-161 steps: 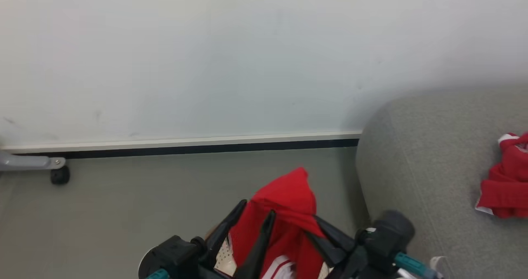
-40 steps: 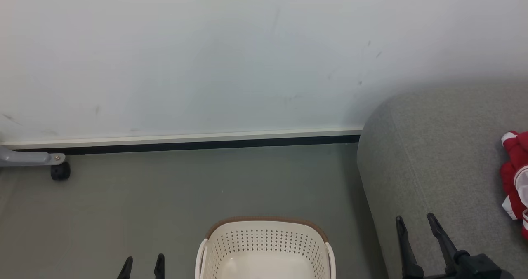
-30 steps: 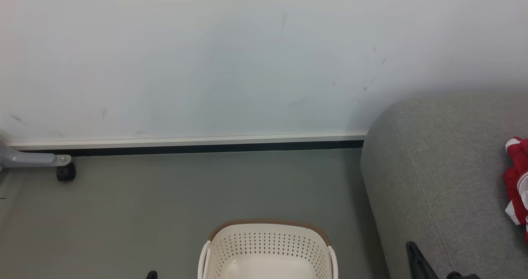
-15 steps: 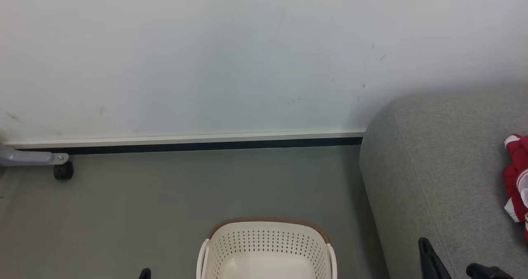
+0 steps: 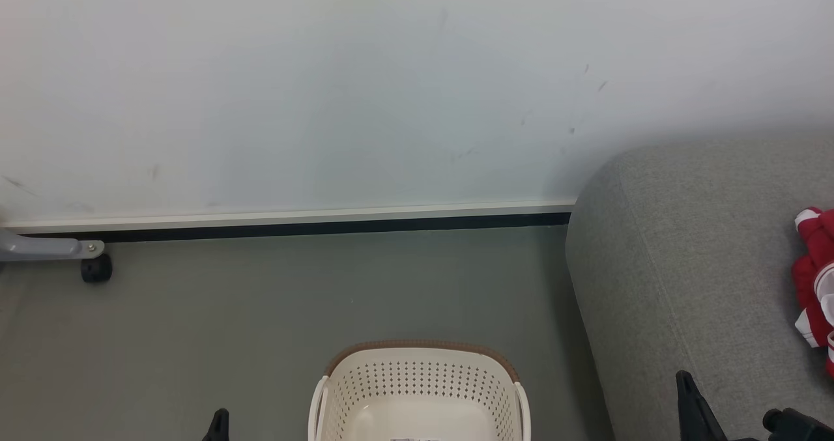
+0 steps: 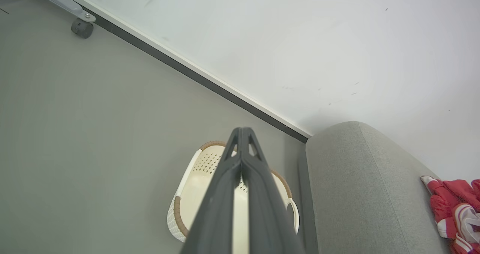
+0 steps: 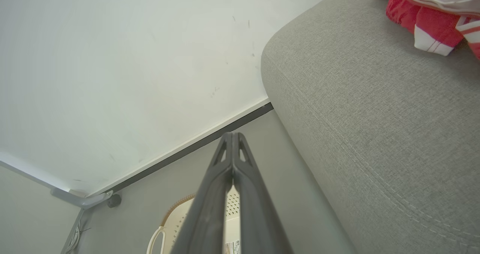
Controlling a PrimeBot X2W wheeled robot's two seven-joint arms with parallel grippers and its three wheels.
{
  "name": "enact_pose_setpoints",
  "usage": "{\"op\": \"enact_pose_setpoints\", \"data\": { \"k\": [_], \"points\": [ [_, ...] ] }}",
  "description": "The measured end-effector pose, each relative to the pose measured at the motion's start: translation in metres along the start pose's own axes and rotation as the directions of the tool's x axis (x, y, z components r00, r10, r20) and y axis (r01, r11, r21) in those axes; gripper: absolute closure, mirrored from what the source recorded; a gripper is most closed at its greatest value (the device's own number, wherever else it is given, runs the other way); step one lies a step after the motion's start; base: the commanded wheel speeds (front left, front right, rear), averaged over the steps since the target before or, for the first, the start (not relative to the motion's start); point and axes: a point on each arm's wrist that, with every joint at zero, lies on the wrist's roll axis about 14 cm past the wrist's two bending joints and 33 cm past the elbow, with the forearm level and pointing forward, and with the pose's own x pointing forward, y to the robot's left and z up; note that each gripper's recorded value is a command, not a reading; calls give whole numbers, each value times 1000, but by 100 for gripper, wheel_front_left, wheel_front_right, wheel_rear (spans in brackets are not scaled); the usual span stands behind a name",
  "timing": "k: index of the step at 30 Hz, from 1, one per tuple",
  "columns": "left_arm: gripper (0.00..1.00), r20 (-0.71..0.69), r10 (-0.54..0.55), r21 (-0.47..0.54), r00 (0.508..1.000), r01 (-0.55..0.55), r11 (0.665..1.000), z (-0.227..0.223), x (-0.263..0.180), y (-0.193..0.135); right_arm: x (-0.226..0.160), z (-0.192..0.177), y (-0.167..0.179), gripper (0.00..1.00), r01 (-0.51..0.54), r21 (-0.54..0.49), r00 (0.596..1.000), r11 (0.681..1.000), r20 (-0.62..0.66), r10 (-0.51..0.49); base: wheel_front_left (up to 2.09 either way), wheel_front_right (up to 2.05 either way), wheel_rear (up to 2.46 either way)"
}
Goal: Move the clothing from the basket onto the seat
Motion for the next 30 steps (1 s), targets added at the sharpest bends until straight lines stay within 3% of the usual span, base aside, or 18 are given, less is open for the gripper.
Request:
{"op": "enact_pose_setpoints", "data": {
  "k": [13,30],
  "points": [
    [100,-3,-4,-166,1000,4,986,6,11,-1,6,3,-8,100,27,198,1000,980,-21,-23,0,0,0],
    [100,1,-26,-379,1000,25,925,14,24,-5,15,11,-16,100,41,448,999,893,-22,-35,0,0,0]
  ]
}}
